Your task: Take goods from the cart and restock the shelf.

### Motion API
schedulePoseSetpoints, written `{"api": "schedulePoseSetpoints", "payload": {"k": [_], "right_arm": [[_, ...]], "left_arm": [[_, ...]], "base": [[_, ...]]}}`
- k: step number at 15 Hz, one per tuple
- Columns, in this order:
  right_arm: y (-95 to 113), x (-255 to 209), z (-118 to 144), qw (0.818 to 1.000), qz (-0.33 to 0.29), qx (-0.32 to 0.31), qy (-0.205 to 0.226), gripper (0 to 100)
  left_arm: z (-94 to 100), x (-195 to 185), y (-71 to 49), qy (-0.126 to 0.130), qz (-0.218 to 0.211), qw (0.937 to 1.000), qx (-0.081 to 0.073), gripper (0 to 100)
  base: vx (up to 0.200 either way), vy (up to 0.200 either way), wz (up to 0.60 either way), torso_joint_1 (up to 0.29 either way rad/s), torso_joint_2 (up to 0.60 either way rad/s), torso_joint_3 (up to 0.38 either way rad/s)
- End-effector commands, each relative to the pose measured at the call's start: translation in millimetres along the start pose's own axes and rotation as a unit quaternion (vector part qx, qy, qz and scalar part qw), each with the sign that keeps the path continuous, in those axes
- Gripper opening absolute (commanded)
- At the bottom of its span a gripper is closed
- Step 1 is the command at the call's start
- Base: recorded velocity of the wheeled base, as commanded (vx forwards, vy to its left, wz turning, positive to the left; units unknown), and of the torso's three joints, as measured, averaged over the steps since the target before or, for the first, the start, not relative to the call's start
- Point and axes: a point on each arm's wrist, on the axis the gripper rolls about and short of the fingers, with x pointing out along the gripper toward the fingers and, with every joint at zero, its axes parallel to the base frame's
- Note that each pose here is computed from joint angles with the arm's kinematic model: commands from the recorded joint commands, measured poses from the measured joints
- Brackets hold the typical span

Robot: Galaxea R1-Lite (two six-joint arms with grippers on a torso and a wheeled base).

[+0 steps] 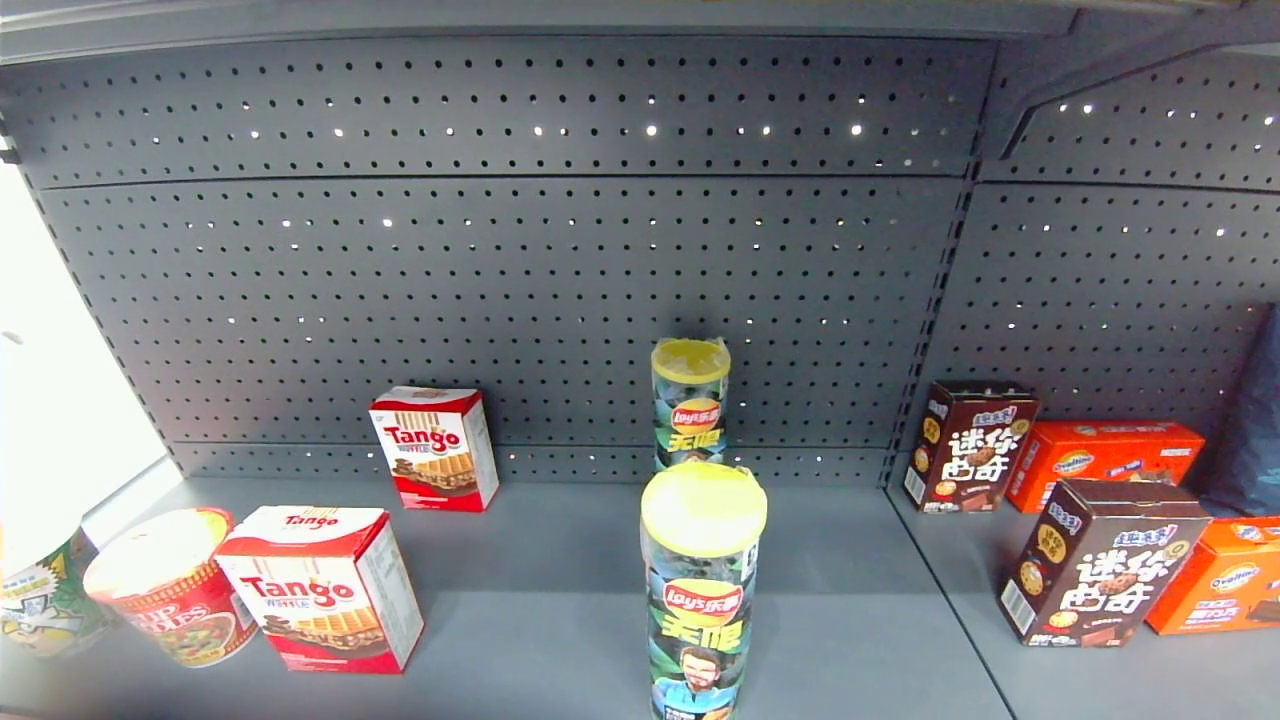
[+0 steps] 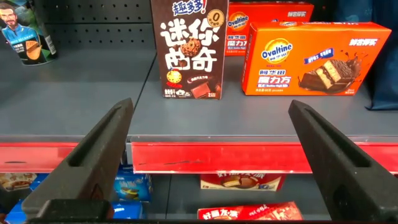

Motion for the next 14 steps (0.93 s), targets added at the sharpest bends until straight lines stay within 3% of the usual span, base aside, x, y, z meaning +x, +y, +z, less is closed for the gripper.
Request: {"api": "schedulePoseSetpoints", "payload": {"k": [1,14], "right_arm": [[0.0,-0.1,0.0,1.000,0.000,0.000,-0.001,100],[0.0,0.0,0.0,1.000,0.000,0.000,0.000,100]], "left_arm": [[-0.1,-0.2,0.0,-0.001,0.001,1.0000,-0.001,100],[-0.1,-0.2,0.0,-0.001,0.001,1.0000,0.000,100]], "base": [[0.000,0.000,0.00,0.000,0.00,0.000],[0.000,0.000,0.00,0.000,0.00,0.000]]}}
